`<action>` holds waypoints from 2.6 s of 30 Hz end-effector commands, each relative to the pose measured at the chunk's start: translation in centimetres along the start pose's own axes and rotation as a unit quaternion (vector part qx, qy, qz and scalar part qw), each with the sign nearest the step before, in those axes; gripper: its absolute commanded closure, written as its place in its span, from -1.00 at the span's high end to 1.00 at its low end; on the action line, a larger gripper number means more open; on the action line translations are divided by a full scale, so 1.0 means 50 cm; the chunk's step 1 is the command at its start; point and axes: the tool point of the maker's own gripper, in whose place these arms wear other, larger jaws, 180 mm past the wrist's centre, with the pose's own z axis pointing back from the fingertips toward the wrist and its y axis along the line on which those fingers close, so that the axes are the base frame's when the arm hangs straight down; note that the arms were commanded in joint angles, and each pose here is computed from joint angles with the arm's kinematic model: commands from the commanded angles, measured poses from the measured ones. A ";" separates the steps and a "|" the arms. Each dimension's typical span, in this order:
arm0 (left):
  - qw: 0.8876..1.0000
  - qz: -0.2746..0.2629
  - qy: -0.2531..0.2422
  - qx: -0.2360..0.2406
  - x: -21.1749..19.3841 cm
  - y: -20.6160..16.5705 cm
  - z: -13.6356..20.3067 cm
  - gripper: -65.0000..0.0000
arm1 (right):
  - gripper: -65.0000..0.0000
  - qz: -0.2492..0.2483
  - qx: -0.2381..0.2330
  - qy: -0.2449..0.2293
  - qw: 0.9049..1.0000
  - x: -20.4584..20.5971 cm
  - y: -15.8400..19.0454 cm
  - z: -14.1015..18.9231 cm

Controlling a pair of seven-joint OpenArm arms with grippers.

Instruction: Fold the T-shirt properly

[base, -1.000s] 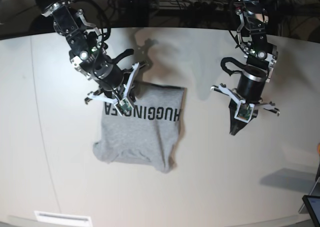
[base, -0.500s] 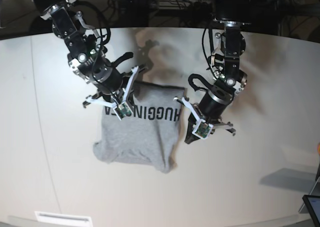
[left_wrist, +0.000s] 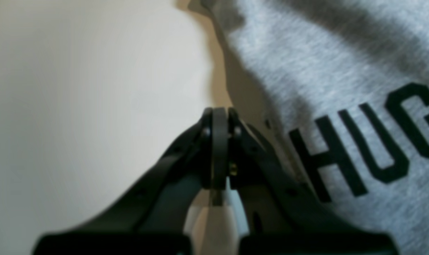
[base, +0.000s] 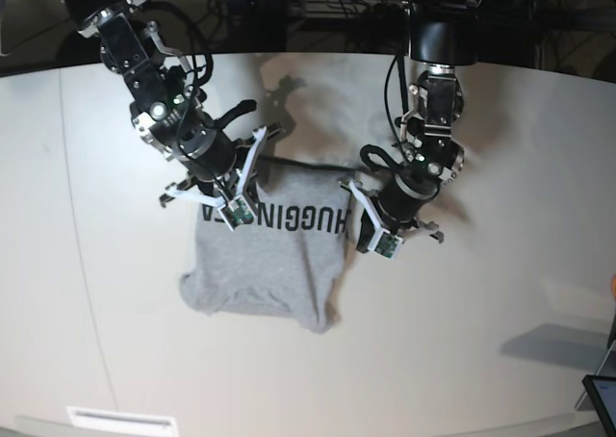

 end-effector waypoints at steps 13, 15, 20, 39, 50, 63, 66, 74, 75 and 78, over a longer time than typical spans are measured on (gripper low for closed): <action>0.992 -0.047 -0.119 0.008 0.191 0.001 0.029 -0.99 | -1.00 0.001 -0.006 -0.028 1.000 0.033 -0.008 0.005; 0.992 -0.047 -0.114 -0.007 0.199 -0.023 0.008 -0.99 | -1.00 0.001 -0.006 -0.028 1.000 0.033 -0.008 0.005; 0.994 -0.026 -0.101 -0.045 0.198 -0.088 -0.043 -0.99 | -1.00 0.001 -0.006 -0.027 1.000 0.032 -0.008 0.005; 0.997 -0.020 -0.061 -0.044 0.145 -0.070 -0.066 -0.99 | -1.00 -0.004 -0.007 -0.024 1.000 0.026 -0.008 0.005; 0.988 -0.026 -0.148 0.021 0.228 -0.013 0.056 -0.99 | -1.00 -0.001 -0.008 -0.092 0.996 0.073 -0.008 0.031; 0.961 -0.051 -0.254 0.099 0.102 0.046 0.272 -0.99 | -1.00 -0.019 -0.034 -0.237 0.971 0.096 -0.046 0.057; 0.962 -0.049 -0.251 0.100 0.078 0.040 0.294 -0.99 | -1.00 -0.013 -0.030 -0.214 0.976 0.056 -0.041 0.060; 0.963 -0.041 -0.249 0.097 0.040 0.020 0.335 -0.99 | -1.00 -0.004 -0.058 -0.277 0.959 0.002 -0.045 0.128; 0.964 -0.039 -0.246 0.094 0.034 0.015 0.337 -0.99 | -1.00 0.012 -0.060 -0.280 0.958 -0.004 -0.038 0.134; 0.964 -0.036 -0.246 0.089 0.021 0.001 0.354 -0.99 | -1.00 0.048 -0.059 -0.270 0.960 -0.033 -0.012 0.145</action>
